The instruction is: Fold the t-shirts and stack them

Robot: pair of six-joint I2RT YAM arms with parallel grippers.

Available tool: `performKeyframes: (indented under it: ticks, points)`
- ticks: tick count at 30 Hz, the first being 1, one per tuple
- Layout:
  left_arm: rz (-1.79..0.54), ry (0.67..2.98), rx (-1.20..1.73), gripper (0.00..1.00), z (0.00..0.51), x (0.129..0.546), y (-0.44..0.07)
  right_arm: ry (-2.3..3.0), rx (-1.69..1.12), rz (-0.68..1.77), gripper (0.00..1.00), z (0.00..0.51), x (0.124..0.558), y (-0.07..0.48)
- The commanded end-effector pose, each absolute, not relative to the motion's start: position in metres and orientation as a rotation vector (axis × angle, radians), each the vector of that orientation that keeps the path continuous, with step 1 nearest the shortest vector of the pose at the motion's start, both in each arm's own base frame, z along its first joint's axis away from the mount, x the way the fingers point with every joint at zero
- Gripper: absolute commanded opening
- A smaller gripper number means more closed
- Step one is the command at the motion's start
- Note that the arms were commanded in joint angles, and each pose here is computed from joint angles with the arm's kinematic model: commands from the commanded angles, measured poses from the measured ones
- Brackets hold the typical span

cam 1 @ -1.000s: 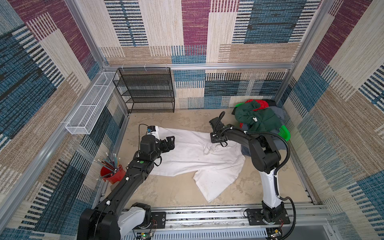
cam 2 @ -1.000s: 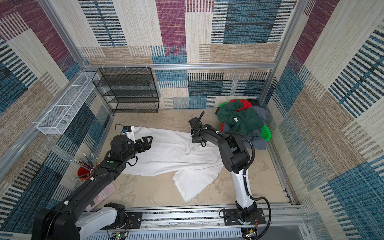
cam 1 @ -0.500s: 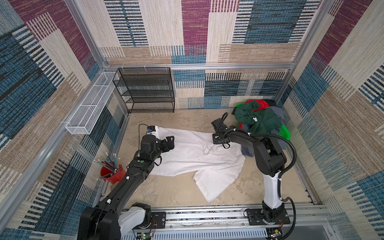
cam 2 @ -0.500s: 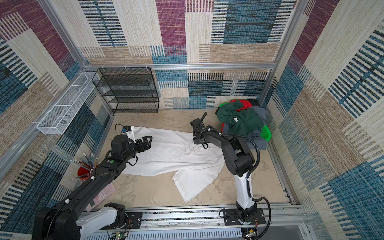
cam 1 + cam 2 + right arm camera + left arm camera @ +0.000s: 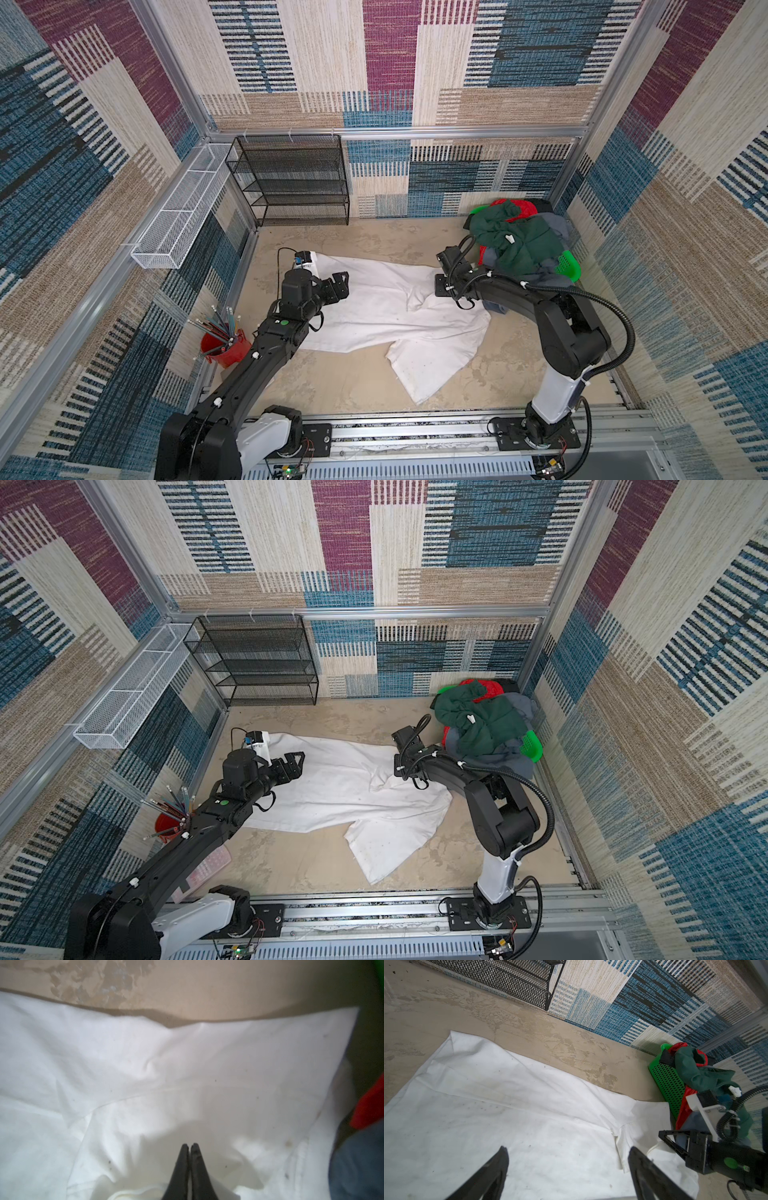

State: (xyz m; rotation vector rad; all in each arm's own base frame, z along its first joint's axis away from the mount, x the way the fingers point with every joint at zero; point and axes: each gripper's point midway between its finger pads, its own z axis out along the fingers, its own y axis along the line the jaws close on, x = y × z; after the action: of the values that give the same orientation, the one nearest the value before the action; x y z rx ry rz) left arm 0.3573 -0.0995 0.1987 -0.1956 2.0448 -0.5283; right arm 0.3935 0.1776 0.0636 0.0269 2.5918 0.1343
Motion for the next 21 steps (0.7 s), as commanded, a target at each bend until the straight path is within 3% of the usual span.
performKeyframes:
  ticks: [1,10,11,13,18,21]
  points:
    - [-0.523,2.041,-0.22,0.91,0.201,0.359,-0.097,2.552,0.095,0.261,0.1,0.067,0.39,0.186]
    - [-0.507,2.054,-0.219,0.91,0.197,0.361,-0.096,2.516,0.153,0.437,0.15,0.075,0.356,0.187]
    - [-0.507,2.056,-0.219,0.91,0.197,0.361,-0.097,2.516,0.155,0.441,0.18,0.075,0.354,0.186]
    - [-0.504,2.06,-0.219,0.91,0.196,0.362,-0.097,2.525,0.171,0.441,0.34,0.071,0.348,0.183]
    - [-0.502,2.073,-0.213,0.91,0.194,0.363,-0.098,2.558,0.203,0.498,0.36,0.066,0.327,0.181]
    - [-0.498,2.075,-0.209,0.91,0.192,0.363,-0.098,2.542,0.26,0.465,0.49,0.068,0.32,0.169]
